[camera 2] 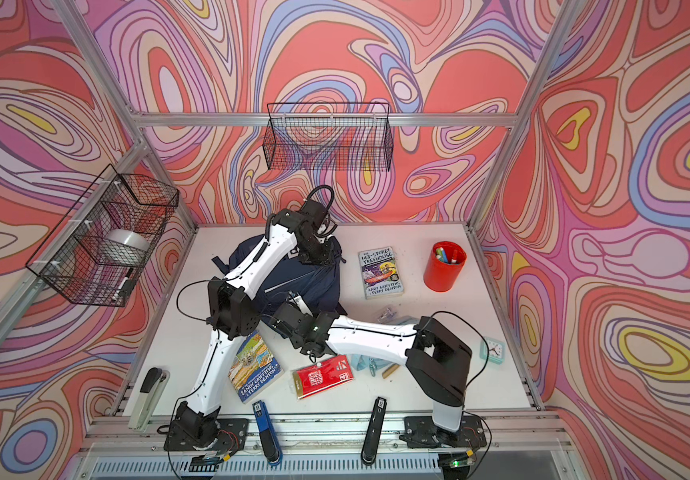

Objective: Pack books, pencil case, and school supplies into a backpack
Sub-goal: Unzip the student bag at the center of the table.

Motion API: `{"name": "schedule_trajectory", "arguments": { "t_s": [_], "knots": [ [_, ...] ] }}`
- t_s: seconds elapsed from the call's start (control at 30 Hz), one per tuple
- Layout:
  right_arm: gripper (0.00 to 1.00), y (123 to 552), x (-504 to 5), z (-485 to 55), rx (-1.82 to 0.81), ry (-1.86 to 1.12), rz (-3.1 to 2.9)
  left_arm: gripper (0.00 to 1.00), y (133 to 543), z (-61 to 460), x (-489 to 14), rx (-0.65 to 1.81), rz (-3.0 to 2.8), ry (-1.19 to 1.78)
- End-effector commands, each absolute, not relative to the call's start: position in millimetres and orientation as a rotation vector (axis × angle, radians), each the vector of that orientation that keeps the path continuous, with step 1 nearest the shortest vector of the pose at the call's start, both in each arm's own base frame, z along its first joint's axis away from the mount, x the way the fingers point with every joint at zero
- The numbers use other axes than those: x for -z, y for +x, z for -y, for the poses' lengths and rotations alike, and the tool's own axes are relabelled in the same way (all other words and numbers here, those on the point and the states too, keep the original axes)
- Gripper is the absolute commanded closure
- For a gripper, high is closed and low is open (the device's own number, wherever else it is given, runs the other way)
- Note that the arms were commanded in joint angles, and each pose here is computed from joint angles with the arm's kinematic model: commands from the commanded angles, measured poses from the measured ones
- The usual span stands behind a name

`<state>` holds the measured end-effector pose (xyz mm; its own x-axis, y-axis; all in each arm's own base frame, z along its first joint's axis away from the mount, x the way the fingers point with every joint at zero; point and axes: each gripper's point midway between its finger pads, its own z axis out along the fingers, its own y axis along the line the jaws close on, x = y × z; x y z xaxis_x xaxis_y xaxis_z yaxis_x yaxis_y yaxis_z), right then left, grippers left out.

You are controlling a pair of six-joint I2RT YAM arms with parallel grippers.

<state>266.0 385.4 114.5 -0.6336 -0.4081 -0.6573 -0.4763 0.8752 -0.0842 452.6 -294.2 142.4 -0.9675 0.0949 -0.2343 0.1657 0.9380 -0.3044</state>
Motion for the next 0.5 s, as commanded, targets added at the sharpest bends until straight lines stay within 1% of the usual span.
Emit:
{"name": "schedule_trajectory", "arguments": {
  "t_s": [0.0,0.03,0.1,0.17,0.2,0.23,0.3,0.33,0.37,0.4,0.43,0.47],
  "knots": [
    [1.0,210,-98,-442,-0.315,-0.865,-2.384,1.0,501,322,-194,0.669,-2.596,0.063],
    [1.0,209,-101,-448,-0.323,-0.866,-2.377,1.0,502,321,-196,0.675,-2.59,0.046],
    [1.0,206,-115,-466,-0.382,-0.879,-2.314,1.0,508,326,-203,0.762,-2.566,0.019],
    [1.0,210,-116,-458,-0.305,-0.88,-2.319,1.0,511,325,-209,0.805,-2.559,-0.005],
    [1.0,212,-112,-451,-0.268,-0.879,-2.316,1.0,512,323,-211,0.787,-2.552,0.003],
    [1.0,214,-109,-446,-0.264,-0.878,-2.308,1.0,512,320,-212,0.76,-2.547,0.017],
    [1.0,216,-105,-443,-0.355,-0.891,-2.31,1.0,510,317,-207,0.729,-2.55,0.06],
    [0.85,216,-109,-445,-0.414,-0.893,-2.3,1.0,507,315,-202,0.713,-2.562,0.074],
    [0.62,212,-110,-445,-0.468,-0.908,-2.28,1.0,502,314,-197,0.709,-2.579,0.092],
    [0.45,212,-116,-442,-0.484,-0.894,-2.247,1.0,497,314,-191,0.719,-2.591,0.11],
    [0.37,211,-121,-441,-0.507,-0.897,-2.222,0.91,493,315,-189,0.738,-2.591,0.126],
    [0.34,207,-128,-438,-0.541,-0.918,-2.187,0.78,488,316,-188,0.759,-2.586,0.134]
  ]
}}
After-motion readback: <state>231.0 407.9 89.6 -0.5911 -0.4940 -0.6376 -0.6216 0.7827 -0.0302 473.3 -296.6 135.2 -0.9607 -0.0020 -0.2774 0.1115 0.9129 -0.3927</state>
